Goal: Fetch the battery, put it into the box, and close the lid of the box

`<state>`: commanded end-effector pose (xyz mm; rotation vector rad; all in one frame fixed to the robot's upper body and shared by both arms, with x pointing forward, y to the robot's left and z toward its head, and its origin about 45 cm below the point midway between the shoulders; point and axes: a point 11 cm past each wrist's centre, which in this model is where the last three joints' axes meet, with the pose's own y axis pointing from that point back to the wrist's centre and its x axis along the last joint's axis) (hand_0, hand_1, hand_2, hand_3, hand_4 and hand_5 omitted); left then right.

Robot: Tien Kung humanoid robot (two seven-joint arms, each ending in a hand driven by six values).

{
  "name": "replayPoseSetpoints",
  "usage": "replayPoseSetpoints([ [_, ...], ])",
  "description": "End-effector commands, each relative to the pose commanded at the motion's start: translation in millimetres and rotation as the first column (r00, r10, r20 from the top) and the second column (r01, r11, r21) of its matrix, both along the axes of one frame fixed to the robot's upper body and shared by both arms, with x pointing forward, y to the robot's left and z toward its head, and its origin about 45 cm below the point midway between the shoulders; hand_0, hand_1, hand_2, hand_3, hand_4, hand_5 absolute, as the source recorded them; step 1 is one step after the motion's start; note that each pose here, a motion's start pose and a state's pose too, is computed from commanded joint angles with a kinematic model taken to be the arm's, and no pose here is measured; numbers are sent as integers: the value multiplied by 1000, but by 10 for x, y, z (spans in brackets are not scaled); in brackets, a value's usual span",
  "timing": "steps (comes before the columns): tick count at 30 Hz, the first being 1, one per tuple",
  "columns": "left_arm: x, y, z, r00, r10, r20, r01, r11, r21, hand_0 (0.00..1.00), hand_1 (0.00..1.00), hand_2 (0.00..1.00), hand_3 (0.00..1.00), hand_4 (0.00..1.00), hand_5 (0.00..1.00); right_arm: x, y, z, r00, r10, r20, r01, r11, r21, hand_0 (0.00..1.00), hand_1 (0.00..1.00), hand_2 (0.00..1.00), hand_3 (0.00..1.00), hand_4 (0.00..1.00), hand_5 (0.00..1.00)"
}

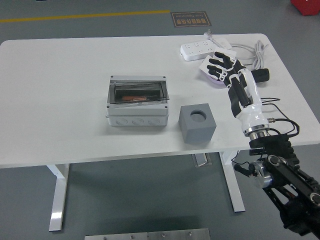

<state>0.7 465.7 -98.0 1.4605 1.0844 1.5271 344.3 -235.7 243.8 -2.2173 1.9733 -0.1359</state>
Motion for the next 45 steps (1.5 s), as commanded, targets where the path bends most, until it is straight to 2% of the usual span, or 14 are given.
replayPoseSetpoints([
  [5,5,21,9,1000,-3,-3,3,1000,2,620,764,678,727,681,219,113,-67,-149,998,6,-64,-8,999,-40,770,714,729,746,886,760],
  [8,1,46,21,1000,0,-7,0,1000,3,621,764,679,728,681,220,117,-86,-211,994,26,-104,-33,998,-60,864,786,803,803,896,789],
  [12,-16,74,35,1000,7,-22,-7,1000,0,621,764,679,728,681,220,81,-68,-241,989,57,-135,-69,994,-85,864,786,803,803,896,789],
  [13,-20,79,37,1000,9,-25,-9,1000,-1,621,764,679,728,681,220,72,-67,-243,989,59,-138,-72,993,-89,864,786,803,803,896,789],
  [14,-25,83,39,1000,10,-30,-10,1000,-2,622,765,679,729,681,221,64,-69,-243,989,60,-139,-73,993,-91,998,885,900,911,998,998],
  [19,-44,79,44,998,24,-60,-26,999,-26,622,765,679,729,681,221,41,-112,-203,991,52,-125,-67,990,-123,998,885,900,911,998,998],
  [20,-45,69,42,998,28,-64,-30,999,-37,643,776,750,761,687,221,43,-123,-189,992,48,-120,-63,990,-128,998,962,947,998,998,998],
  [31,-107,-91,10,988,87,-131,-107,982,-157,676,821,842,860,710,227,63,-200,-114,994,26,-110,-43,987,-154,998,998,907,949,998,998],
  [32,-121,-103,9,986,91,-139,-114,980,-163,773,913,971,998,888,547,65,-202,-115,993,26,-111,-43,987,-153,998,998,991,939,998,998],
  [37,-189,-166,2,976,131,-175,-164,967,-194,773,913,971,998,888,547,67,-223,-147,992,24,-126,-43,988,-148,998,998,991,939,998,998],
  [38,-194,-173,1,974,142,-178,-177,965,-195,837,973,998,998,966,760,66,-227,-158,991,24,-131,-43,988,-148,998,998,998,998,998,998],
  [43,-211,-185,-1,965,192,-180,-225,957,-184,837,973,998,998,966,760,57,-250,-190,989,21,-144,-42,989,-145,998,998,998,998,998,998],
  [44,-217,-183,0,963,201,-180,-234,956,-180,887,998,998,998,998,998,56,-256,-188,990,20,-143,-41,989,-144,998,998,998,998,998,998],
  [45,-222,-180,0,961,208,-179,-240,955,-177,887,998,998,998,998,998,56,-261,-184,990,19,-141,-39,989,-144,998,998,998,998,998,998],
])
